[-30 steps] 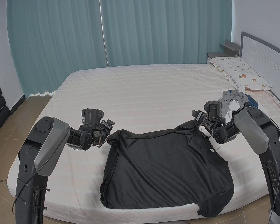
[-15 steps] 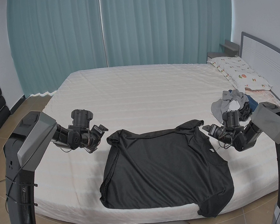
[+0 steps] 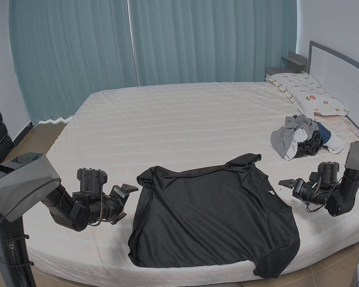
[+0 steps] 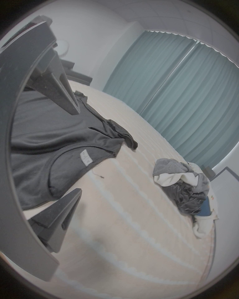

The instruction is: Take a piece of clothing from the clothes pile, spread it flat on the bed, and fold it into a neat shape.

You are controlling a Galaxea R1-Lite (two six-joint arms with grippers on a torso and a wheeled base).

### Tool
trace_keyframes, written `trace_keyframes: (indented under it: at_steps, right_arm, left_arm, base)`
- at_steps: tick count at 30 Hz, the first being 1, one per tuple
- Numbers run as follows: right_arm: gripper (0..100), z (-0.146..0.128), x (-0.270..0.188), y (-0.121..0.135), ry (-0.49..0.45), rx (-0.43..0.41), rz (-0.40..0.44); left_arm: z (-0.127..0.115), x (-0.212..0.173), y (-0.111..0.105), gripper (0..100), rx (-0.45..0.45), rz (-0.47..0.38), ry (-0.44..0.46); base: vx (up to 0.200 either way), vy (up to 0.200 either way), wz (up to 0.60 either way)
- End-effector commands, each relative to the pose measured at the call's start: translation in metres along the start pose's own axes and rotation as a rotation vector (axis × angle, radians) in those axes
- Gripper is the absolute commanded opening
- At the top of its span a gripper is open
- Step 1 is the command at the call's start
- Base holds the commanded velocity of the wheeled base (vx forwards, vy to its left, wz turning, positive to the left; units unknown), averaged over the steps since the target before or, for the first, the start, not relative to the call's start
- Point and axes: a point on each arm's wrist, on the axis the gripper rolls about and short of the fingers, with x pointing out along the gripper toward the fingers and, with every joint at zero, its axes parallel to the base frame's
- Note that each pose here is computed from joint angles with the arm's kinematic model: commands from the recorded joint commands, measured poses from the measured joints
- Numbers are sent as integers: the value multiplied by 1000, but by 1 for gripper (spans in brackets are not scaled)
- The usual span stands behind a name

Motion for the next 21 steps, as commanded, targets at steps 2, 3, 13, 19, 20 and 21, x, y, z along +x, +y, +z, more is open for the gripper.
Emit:
trace_keyframes:
  at_steps: [2,3,13,19,20,21]
  right_arm:
    - [100,-12,-25,-38,46,104,4]
    - [100,-13,-25,-38,48,104,4]
    - [100,-20,-26,-41,71,94,-11]
    - [100,-20,-25,-42,60,87,-2]
    - [100,-21,-25,-42,60,87,0]
    - [100,-22,-24,-42,62,85,0]
  left_arm:
    - [-19,-27,9,100,-23,-39,22]
    - [-20,-29,15,100,-27,-29,24]
    - [-28,-31,27,100,21,-36,23]
    - [-26,-31,26,100,14,-42,18]
    - [-26,-30,26,100,13,-40,18]
    - [-26,-30,25,100,15,-44,18]
  base:
    - [-200,0,0]
    - [-200,0,0]
    - [-100,0,0]
    - [0,0,0]
    - [0,0,0]
    - [0,0,0]
